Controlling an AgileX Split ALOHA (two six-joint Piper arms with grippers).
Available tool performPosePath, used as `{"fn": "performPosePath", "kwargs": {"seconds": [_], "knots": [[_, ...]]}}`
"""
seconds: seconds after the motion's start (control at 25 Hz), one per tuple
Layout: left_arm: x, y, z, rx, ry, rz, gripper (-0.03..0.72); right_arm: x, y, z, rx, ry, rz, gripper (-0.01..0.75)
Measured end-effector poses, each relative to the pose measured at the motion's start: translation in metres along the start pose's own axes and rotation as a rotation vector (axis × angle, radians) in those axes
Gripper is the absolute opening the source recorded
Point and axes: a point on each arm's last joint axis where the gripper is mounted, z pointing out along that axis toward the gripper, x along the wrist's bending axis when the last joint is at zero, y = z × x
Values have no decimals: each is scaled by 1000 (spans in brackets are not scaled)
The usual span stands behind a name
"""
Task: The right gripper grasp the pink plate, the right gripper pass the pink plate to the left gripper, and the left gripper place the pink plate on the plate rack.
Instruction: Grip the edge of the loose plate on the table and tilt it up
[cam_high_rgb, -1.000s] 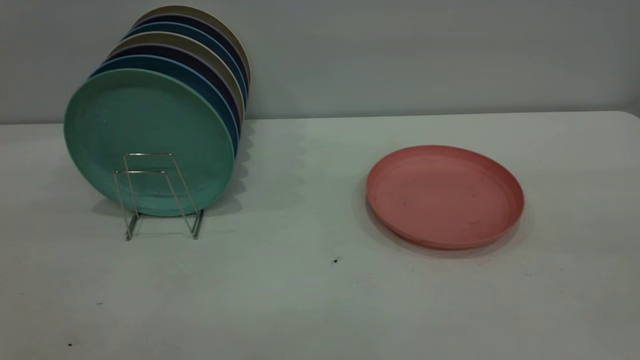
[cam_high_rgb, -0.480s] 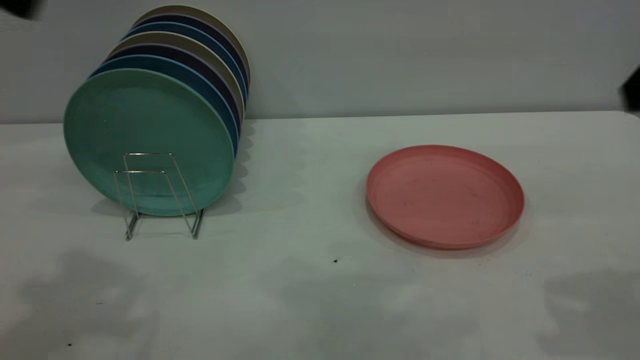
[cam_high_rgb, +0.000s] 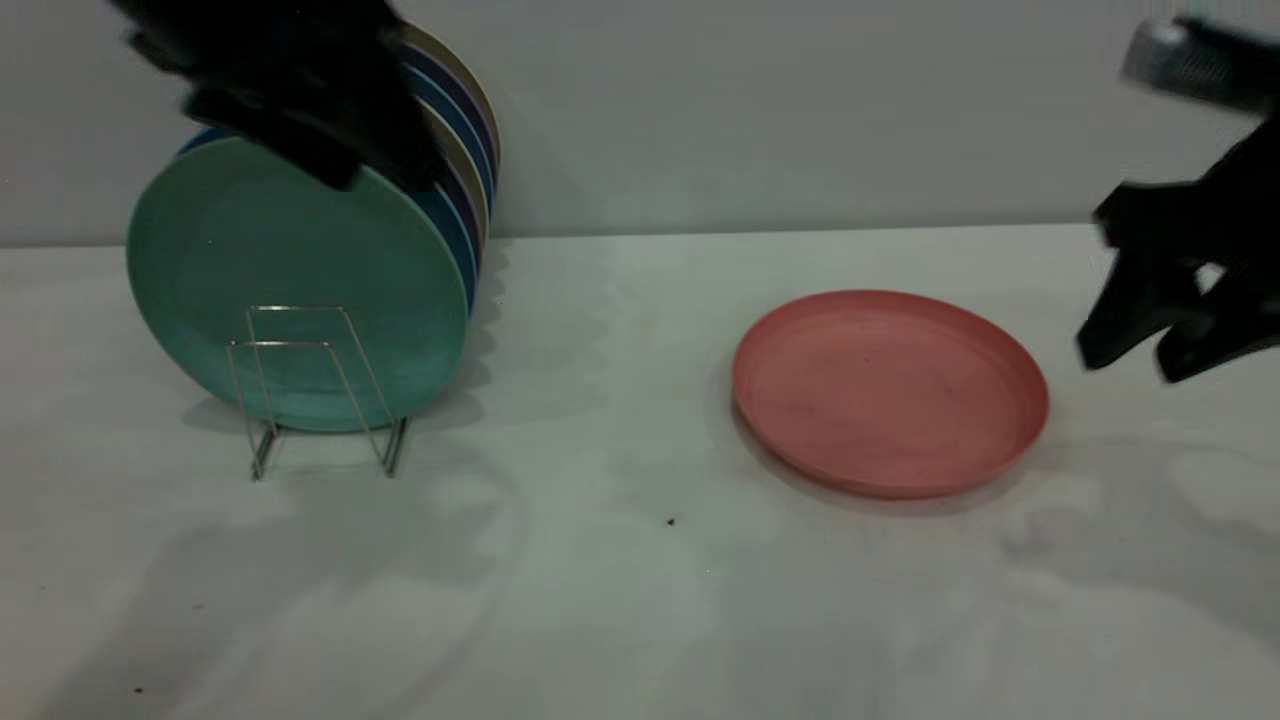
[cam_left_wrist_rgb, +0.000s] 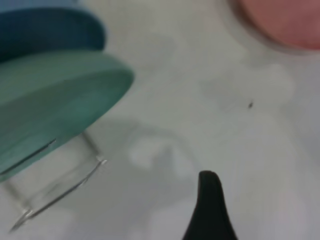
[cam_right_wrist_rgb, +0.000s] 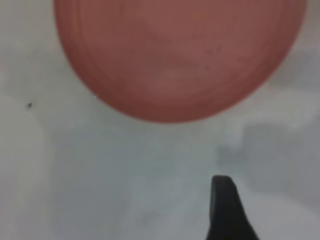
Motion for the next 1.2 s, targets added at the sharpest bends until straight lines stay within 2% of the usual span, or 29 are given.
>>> {"fn": "performPosePath", "kwargs": {"seconds": [0.2,0.48,0.76,1.0,1.2], "knots": [[-13,10,23,34,-50,14,590,-30,21,39,82,89,108,470],[-16,10,27,42,-67,7,590,-76,35,68,61,288,283,470],[-16,14,27,4,-56,0,590,-84,19,107,69,357,336,470],[-16,14,27,3,-56,0,590,-89,16,123,50,364,373,470],[-16,14,27,3,-56,0,590,-79,18,128,27,366,366,440]]}}
